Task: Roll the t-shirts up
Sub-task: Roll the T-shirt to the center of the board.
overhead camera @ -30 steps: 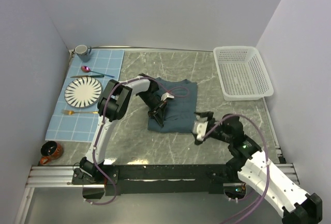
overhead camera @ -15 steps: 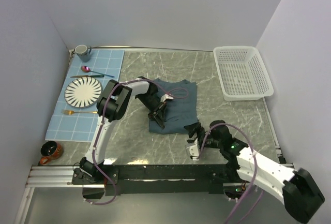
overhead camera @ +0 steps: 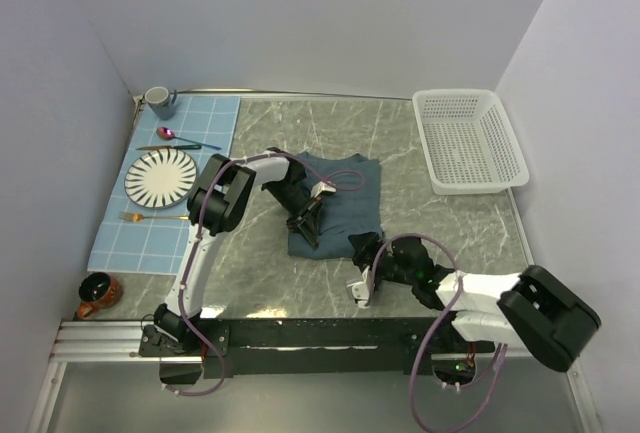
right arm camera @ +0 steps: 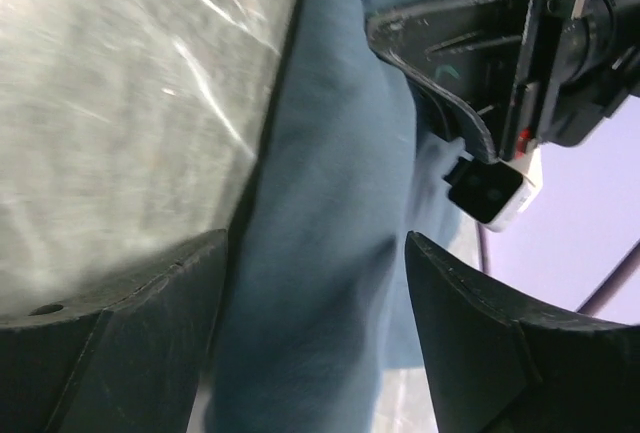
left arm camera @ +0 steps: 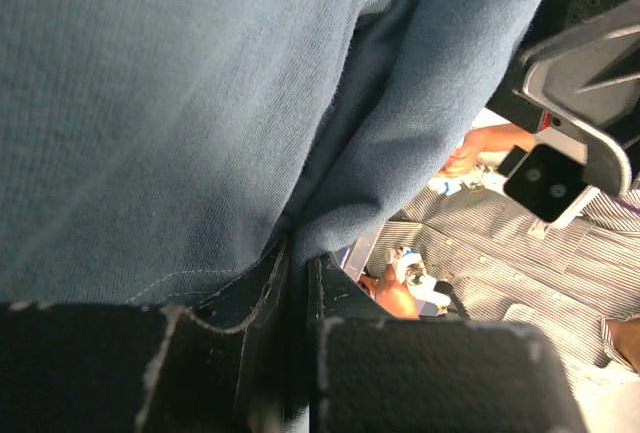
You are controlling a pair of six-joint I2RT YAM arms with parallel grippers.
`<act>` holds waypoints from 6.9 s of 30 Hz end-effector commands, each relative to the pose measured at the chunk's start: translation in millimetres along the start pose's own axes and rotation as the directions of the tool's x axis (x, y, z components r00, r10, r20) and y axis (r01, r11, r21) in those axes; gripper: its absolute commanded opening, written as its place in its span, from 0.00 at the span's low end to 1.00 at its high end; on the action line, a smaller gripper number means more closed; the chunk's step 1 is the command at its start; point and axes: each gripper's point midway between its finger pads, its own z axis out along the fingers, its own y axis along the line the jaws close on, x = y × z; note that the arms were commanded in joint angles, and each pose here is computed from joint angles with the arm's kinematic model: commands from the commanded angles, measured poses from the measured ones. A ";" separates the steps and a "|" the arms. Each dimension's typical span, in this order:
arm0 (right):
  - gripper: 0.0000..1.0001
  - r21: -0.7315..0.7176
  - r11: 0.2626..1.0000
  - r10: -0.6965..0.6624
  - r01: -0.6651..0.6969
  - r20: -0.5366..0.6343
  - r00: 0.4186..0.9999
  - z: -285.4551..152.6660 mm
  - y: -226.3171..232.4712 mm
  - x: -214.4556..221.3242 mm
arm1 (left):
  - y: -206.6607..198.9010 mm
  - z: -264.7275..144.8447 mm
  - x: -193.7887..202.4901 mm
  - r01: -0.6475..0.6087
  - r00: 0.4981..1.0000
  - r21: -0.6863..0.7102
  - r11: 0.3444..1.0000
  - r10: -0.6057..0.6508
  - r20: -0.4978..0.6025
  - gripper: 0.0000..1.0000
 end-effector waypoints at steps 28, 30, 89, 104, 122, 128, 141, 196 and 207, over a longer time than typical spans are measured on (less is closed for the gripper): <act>0.01 -0.370 0.874 0.315 -0.316 -0.067 0.947 0.6 10.0 1.3 | -64.5 -120.8 -9.3 -0.387 0.457 -0.756 0.528 0.822 0.340 0.74; 0.01 -0.378 0.867 0.325 -0.326 -0.068 0.943 0.6 9.1 0.4 | -72.9 -125.9 -7.8 -0.397 0.365 -0.807 0.438 0.881 0.300 0.75; 0.02 -0.479 0.038 0.898 -0.877 -0.369 0.240 -18.8 -15.4 -26.1 | -56.1 -10.9 45.0 -0.761 0.585 -0.378 0.527 0.810 -0.048 0.01; 0.06 -0.477 -0.410 0.789 -0.778 -0.614 -0.039 -6.3 3.1 1.6 | -13.5 -9.1 19.9 -0.638 0.770 -0.103 0.763 0.633 -0.079 0.01; 0.58 -0.177 -0.097 0.964 -0.979 -0.260 -0.049 -33.8 -52.1 43.6 | 28.4 -25.7 -23.9 -0.436 0.900 -0.120 0.892 0.431 -0.070 0.02; 0.66 0.094 0.348 0.936 -0.933 -0.085 0.341 -70.7 -103.7 47.6 | 35.2 -18.6 -10.6 -0.374 0.927 -0.114 0.920 0.366 -0.088 0.02; 0.75 0.112 0.917 0.390 -0.383 -0.051 0.919 -27.4 -39.5 -9.4 | 27.4 -13.3 -11.7 -0.298 0.954 -0.090 0.950 0.293 -0.062 0.03; 0.06 -0.140 0.616 0.732 -0.775 -0.260 0.629 11.7 -13.1 11.6 | -99.2 -44.2 6.0 -0.527 0.089 -0.848 0.064 0.996 0.019 0.84; 0.06 -0.120 0.566 0.771 -0.816 -0.275 0.575 13.4 -18.1 19.3 | -60.8 -18.5 13.5 -0.571 0.032 -0.813 -0.117 0.986 -0.164 0.85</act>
